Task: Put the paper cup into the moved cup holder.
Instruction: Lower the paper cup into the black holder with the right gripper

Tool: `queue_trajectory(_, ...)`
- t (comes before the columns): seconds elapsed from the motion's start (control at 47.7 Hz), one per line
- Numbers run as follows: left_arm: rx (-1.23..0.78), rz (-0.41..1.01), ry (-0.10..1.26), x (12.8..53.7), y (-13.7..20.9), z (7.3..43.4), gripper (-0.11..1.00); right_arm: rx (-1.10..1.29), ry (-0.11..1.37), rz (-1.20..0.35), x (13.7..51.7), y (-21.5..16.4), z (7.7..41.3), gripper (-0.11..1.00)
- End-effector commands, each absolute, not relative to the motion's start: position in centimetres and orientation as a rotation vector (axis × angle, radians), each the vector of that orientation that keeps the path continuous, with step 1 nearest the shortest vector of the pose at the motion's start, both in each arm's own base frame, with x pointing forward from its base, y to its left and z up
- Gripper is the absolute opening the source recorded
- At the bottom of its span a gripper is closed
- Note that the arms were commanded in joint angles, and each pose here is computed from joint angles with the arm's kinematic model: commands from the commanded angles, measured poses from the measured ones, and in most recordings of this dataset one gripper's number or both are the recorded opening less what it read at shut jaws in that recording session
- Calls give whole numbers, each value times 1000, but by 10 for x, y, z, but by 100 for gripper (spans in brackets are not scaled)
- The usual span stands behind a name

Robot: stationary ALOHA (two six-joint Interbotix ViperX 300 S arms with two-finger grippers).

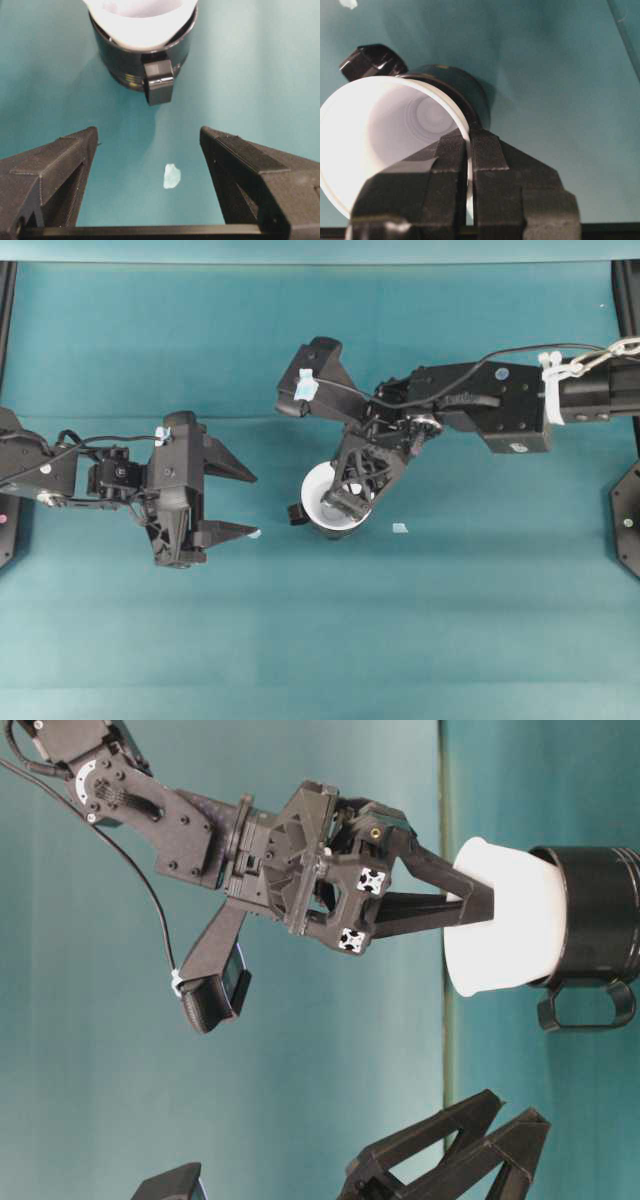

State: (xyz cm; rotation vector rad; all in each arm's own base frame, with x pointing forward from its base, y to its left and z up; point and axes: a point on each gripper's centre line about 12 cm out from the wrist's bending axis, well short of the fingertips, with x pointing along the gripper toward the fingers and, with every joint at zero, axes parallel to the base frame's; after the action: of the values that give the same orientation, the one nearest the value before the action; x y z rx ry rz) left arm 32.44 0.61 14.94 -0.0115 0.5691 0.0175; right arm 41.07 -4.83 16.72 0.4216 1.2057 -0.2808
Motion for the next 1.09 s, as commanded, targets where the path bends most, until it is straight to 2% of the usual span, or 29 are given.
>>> queue_trajectory(0.0, -9, 14, 548, 328, 5, 155, 85, 418, 1195, -269, 412, -44, 172, 2)
queue_trajectory(0.189, -8, 14, 548, 328, 6, 155, 85, 413, 1201, -263, 412, -41, 172, 3)
queue_trajectory(0.377, -9, 13, 548, 328, 5, 155, 85, 420, 1194, -260, 413, -40, 173, 12)
queue_trajectory(0.461, -9, 13, 546, 328, 5, 156, 85, 423, 1194, -260, 413, -40, 173, 22)
queue_trajectory(0.671, -9, 13, 548, 328, 5, 155, 85, 427, 1193, -262, 412, -39, 174, 69)
queue_trajectory(0.776, -8, 13, 549, 328, 5, 155, 85, 426, 1184, -260, 412, -39, 177, 83)
queue_trajectory(1.069, -9, 13, 548, 328, 5, 155, 85, 423, 1166, -256, 414, -38, 177, 85)
